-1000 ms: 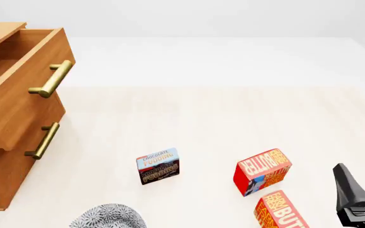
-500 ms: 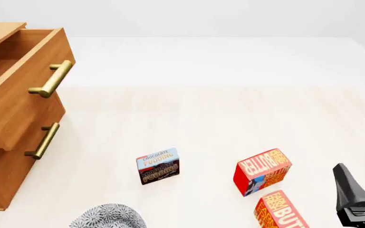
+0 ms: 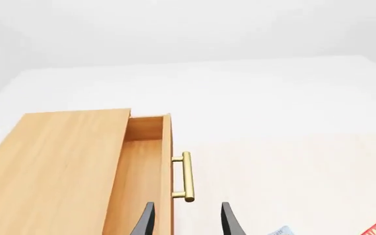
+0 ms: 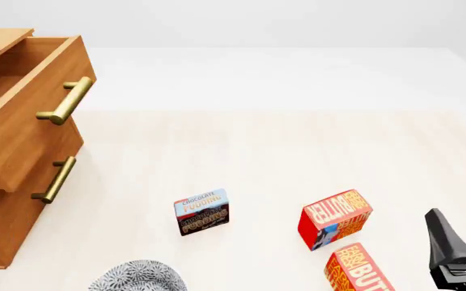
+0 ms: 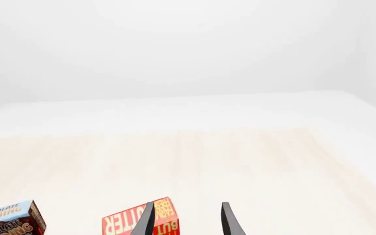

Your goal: Put the chocolate pudding in the top drawer of the cabinet and close it.

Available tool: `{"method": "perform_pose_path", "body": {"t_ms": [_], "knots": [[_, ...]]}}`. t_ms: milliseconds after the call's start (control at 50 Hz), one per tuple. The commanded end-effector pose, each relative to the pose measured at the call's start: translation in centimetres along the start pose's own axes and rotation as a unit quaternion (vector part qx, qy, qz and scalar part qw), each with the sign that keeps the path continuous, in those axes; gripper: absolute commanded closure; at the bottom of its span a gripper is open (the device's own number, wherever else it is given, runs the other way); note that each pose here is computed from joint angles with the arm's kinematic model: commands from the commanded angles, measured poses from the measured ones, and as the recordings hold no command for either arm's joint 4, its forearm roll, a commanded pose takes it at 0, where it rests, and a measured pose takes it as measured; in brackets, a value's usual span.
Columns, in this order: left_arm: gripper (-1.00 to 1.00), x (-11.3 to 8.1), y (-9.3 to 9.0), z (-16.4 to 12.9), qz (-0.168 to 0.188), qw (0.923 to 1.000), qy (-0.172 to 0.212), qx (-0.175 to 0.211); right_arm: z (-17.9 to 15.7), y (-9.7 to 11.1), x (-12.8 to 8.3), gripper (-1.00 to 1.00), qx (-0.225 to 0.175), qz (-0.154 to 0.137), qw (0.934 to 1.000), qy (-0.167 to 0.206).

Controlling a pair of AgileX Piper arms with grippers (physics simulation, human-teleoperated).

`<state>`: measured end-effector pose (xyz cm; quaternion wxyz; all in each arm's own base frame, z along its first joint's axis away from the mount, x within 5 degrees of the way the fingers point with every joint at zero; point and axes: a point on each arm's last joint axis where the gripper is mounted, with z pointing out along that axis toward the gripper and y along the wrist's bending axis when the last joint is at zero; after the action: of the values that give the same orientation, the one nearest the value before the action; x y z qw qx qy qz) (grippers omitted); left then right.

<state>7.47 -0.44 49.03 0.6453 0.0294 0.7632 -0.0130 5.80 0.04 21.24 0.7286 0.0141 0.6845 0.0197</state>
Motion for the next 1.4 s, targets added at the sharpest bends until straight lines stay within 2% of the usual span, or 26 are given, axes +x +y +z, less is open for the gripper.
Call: {"method": "perform_pose_path", "body": {"t_ms": [20, 60, 80, 240, 260, 380, 460, 760, 900, 1100, 1260, 1400], "knots": [[-1.0, -0.3, -0.2, 3.4, -0.031, 0.9967, 0.075, 0.006, 0.0, 0.0, 0.0, -1.0, 0.0, -0.004, 1.0, -0.002], [-1.0, -0.8, -0.1, 3.6, -0.026, 0.996, 0.085, 0.003, 0.0, 0.0, 0.0, -1.0, 0.0, -0.004, 1.0, -0.002], [-1.0, -0.6, -0.2, 4.2, -0.018, 0.9945, 0.102, 0.007, 0.0, 0.0, 0.0, -1.0, 0.0, -0.004, 1.0, -0.002], [-1.0, -1.6, 0.0, 4.5, -0.023, 0.9916, 0.127, 0.002, 0.0, 0.0, 0.0, -1.0, 0.0, -0.004, 1.0, -0.002], [-1.0, -1.3, -0.2, 5.0, -0.018, 0.9898, 0.141, 0.007, 0.0, 0.0, 0.0, -1.0, 0.0, -0.004, 1.0, -0.002], [-1.0, -1.2, 0.3, 5.6, -0.014, 0.9871, 0.159, -0.008, 0.0, 0.0, 0.0, -1.0, 0.0, -0.004, 1.0, -0.002], [-1.0, -1.1, 0.1, 6.3, -0.022, 0.9837, 0.178, -0.003, 0.0, 0.0, 0.0, -1.0, 0.0, -0.004, 1.0, -0.002], [-1.0, -1.1, 0.5, 7.6, -0.013, 0.98, 0.198, -0.012, 0.0, 0.0, 0.0, -1.0, 0.0, -0.004, 1.0, -0.002], [-1.0, -0.9, 0.8, 8.5, -0.025, 0.9779, 0.206, -0.023, 0.0, 0.0, 0.0, -1.0, 0.0, -0.004, 1.0, -0.002], [-1.0, 0.5, 1.4, 10.9, -0.033, 0.9739, 0.222, -0.035, 0.0, 0.0, 0.0, -1.0, 0.0, -0.004, 1.0, -0.002], [-1.0, 1.0, 1.5, 11.2, -0.037, 0.9725, 0.227, -0.038, 0.0, 0.0, 0.0, -1.0, 0.0, -0.004, 1.0, -0.002], [-1.0, 2.3, 1.6, 12.1, -0.042, 0.9699, 0.236, -0.041, 0.0, 0.0, 0.0, -1.0, 0.0, -0.004, 1.0, -0.002]]}}
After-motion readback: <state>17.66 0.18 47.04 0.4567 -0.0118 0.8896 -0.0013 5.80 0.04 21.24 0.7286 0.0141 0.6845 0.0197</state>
